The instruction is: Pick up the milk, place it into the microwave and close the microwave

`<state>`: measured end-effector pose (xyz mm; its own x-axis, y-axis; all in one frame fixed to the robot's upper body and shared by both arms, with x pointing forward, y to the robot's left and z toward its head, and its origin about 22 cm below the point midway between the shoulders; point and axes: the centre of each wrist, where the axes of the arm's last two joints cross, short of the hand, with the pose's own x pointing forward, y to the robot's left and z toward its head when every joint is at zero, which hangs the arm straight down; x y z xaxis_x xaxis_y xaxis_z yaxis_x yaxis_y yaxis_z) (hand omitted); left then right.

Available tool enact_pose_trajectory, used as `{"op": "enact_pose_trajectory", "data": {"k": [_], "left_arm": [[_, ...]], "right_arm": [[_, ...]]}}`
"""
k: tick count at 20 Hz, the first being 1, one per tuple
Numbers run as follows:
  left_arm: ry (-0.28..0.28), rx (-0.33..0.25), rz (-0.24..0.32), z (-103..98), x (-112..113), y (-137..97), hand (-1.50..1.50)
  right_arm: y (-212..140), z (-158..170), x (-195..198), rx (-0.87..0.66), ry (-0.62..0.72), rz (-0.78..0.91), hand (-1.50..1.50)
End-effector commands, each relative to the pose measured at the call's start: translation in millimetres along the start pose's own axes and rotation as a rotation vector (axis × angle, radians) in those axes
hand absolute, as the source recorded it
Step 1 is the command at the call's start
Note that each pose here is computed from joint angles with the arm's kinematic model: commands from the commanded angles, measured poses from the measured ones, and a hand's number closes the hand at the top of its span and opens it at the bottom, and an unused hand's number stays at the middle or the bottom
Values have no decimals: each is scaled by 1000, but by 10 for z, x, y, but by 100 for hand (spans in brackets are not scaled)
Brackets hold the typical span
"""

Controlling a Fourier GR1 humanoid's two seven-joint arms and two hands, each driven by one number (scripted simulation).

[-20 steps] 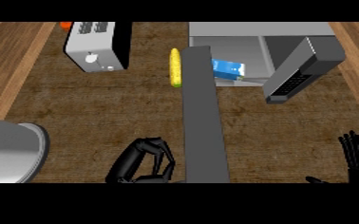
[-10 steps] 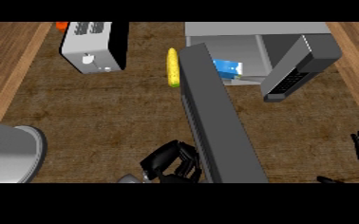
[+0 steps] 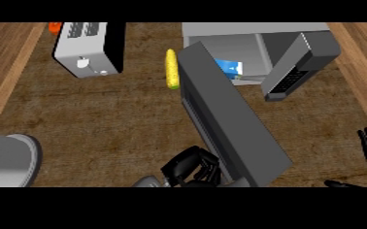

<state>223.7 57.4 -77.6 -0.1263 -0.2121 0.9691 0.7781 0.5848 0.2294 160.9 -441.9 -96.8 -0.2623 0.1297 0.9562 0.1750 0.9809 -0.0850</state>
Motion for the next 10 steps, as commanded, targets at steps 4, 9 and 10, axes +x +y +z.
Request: {"op": "enact_pose_trajectory", "data": {"k": [4,9,10], "left_arm": [[-69,16,23,-205,223,-188,-150],[-77,94,16,-310,358,-173,-150],[-85,106,23,-376,445,-111,150]], "right_arm": [[112,-360,172,141,-144,-117,-150],[279,-445,185,164,-146,-151,-150],[275,-404,198,184,-140,-141,-150]]}}
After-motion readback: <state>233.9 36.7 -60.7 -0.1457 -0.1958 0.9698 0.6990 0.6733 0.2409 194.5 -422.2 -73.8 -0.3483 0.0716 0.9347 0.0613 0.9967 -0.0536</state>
